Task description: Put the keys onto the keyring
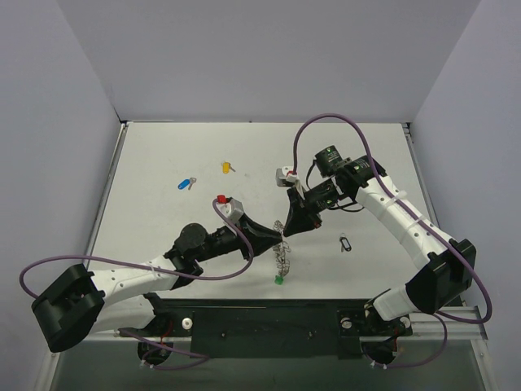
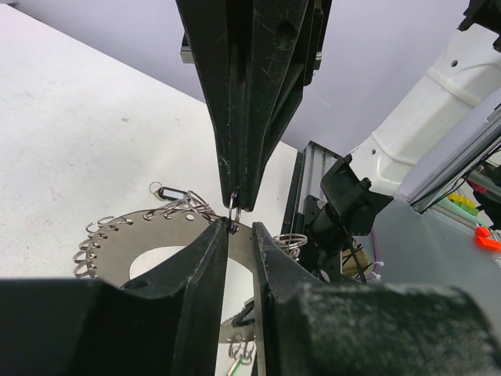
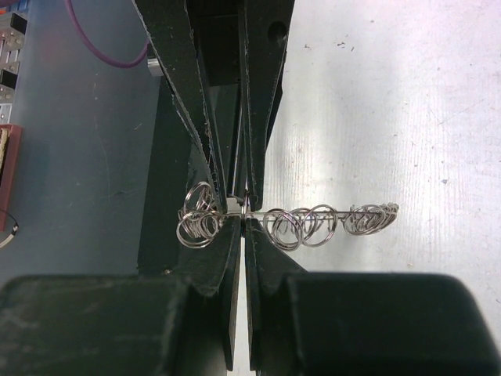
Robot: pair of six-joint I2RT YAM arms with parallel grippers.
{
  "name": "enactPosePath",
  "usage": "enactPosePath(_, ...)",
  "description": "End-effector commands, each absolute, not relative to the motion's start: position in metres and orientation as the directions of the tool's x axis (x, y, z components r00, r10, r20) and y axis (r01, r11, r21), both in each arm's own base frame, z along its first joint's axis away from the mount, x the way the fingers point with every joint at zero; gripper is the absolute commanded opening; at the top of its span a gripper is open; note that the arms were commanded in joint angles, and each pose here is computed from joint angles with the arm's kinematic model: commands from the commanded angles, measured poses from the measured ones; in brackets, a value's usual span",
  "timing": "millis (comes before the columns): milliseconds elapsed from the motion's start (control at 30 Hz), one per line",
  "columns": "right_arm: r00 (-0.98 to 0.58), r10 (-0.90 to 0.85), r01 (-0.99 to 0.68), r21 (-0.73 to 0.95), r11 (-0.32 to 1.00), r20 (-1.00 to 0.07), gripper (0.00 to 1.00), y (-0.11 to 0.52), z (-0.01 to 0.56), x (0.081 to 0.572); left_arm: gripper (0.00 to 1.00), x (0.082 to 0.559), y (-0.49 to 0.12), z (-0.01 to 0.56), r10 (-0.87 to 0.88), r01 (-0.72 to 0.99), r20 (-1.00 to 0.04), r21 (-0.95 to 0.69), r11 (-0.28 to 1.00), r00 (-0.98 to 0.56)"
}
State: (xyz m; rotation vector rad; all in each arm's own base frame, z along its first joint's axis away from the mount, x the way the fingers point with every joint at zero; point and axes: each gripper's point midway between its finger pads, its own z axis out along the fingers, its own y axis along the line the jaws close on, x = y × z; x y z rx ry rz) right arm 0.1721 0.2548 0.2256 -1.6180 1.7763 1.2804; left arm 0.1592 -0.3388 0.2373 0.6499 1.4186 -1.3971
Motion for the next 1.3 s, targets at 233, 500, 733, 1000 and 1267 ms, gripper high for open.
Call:
enactPosePath(233,-0.251,-0.509,-0.920,0.367,-0.139,-0.823,0.00,0.2596,0.2366,0.1627,0.25,0.1579,-0.3393,0.2742,-0.348,0.923,-0.894,-0.352,0.158,-0.281)
enactPosePath(500,-0.251,-0.509,-0.920,0.366,-0.137,-0.823,0.00,0.2593,0.2368,0.1625,0.23,0.1624,-0.3380,0.2739,-0.356,0.915,-0.893,-0.358,0.188,-0.276)
enactPosePath(733,-0.252,-0.510,-0.920,0.367,-0.137,-0.822,0.00,0.2594,0.2364,0.1626,0.20,0.1654,-0.3371,0.2738,-0.362,0.912,-0.893,-0.356,0.204,-0.268)
enactPosePath(1000,-0.253,-0.510,-0.919,0.369,-0.138,-0.822,0.00,0.2597,0.2365,0.1622,0.13,0.1653,-0.3392,0.2727,-0.359,0.913,-0.895,-0.353,0.205,-0.266)
enactPosePath(1267,-0.252,-0.509,-0.919,0.368,-0.139,-0.823,0.00,0.2599,0.2367,0.1623,0.12,0.1633,-0.3415,0.2738,-0.354,0.915,-0.896,-0.351,0.199,-0.267)
